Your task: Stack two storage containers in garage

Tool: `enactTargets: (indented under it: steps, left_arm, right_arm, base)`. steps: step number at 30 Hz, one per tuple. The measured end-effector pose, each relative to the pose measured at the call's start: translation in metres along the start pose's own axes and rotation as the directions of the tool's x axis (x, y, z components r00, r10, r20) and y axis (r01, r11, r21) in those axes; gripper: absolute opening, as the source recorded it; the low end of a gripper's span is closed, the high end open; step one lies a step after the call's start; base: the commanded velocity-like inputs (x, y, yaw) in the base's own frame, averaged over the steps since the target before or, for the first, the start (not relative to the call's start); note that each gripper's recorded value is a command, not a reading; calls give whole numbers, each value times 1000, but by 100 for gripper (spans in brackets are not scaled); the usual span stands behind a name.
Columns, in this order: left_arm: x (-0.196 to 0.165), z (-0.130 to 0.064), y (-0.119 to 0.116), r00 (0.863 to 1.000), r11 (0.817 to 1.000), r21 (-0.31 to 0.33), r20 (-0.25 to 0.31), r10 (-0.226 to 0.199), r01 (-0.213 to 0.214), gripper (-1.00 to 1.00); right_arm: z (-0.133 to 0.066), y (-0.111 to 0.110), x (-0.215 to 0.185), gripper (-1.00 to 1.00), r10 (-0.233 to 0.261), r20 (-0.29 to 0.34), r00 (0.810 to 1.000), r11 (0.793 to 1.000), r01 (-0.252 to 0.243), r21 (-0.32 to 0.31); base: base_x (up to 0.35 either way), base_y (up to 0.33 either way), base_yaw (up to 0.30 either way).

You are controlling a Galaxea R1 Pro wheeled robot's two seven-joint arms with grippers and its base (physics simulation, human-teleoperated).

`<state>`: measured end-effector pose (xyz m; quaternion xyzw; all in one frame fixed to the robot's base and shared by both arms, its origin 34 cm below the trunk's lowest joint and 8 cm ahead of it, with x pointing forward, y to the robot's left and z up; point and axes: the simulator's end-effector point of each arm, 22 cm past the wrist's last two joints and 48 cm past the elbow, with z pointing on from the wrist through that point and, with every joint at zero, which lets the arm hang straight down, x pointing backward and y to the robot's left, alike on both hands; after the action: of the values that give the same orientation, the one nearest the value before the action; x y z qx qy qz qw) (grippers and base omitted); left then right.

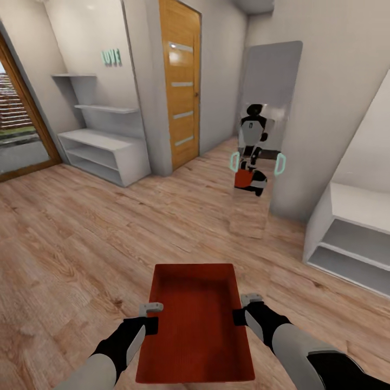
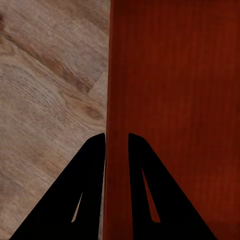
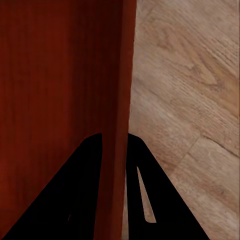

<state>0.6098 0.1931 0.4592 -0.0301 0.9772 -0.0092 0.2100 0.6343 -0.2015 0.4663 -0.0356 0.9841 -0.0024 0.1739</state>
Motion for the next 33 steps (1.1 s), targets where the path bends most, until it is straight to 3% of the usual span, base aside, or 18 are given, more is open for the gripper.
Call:
enactTargets:
  steps: [15,33]
  left_arm:
    - [0,0,0,1000,1000,0,0,0,0,-100]
    - [0,0,0,1000,1000,0,0,0,0,-100]
  right_arm:
    - [0,0,0,-100,0,0,1000,1000,0,0]
    - [0,0,0,-100,0,0,1000,1000,0,0]
  base:
    - [348,0,273]
    - [348,0,26]
